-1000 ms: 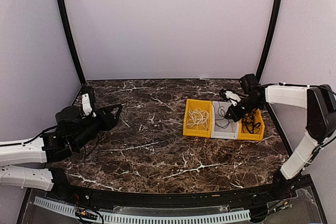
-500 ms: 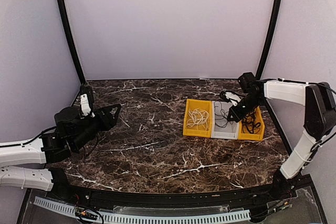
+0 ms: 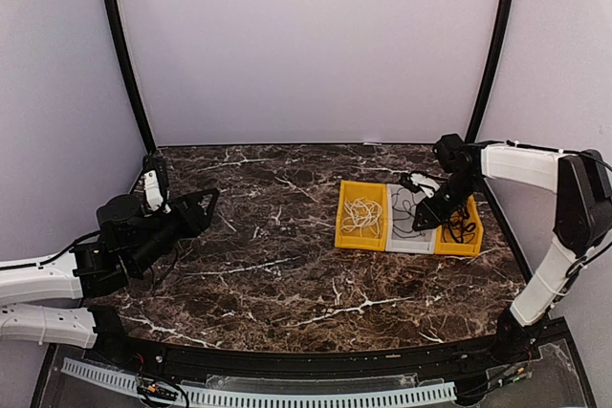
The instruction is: Untangle the cables
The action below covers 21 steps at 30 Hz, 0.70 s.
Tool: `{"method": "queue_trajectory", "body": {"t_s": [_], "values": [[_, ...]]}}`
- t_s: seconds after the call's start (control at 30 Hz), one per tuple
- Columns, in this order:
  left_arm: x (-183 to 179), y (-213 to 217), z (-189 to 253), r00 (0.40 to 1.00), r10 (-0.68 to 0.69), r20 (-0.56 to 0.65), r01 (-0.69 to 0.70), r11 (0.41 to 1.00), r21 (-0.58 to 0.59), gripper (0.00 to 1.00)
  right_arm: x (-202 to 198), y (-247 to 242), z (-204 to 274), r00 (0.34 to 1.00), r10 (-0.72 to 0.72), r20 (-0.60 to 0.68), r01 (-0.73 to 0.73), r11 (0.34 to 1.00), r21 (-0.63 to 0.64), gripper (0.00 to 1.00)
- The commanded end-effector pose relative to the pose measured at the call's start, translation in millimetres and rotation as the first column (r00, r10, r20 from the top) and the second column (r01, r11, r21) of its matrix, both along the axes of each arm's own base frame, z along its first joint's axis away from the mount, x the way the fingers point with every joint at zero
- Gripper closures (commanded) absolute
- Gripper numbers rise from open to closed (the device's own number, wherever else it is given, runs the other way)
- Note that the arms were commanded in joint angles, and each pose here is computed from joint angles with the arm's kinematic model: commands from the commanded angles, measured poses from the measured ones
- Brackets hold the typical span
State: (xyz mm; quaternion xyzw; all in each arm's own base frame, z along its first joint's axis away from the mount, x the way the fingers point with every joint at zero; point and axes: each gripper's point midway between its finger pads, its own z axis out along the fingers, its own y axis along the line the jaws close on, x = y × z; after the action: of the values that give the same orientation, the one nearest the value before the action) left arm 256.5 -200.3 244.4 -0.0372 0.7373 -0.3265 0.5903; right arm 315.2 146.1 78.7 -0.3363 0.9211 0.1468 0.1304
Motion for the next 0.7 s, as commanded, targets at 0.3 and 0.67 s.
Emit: {"method": "queue_trajectory", "body": {"t_s": [0.3, 0.67], "values": [[-3.6, 11.1, -2.3, 1.0, 0.025, -0.012, -0.025, 1.0, 0.01, 0.45, 42.5, 11.7, 110.8, 0.953, 0.033, 0.301, -0.041, 0.999, 0.018, 0.53], [-1.9, -1.3, -62.1, 0.983, 0.003, -0.184, 0.028, 0.986, 0.166, 0.44, -34.9, 185.5, 113.3, 0.75, 0.519, 0.411, -0.613, 0.779, 0.134, 0.6]]}}
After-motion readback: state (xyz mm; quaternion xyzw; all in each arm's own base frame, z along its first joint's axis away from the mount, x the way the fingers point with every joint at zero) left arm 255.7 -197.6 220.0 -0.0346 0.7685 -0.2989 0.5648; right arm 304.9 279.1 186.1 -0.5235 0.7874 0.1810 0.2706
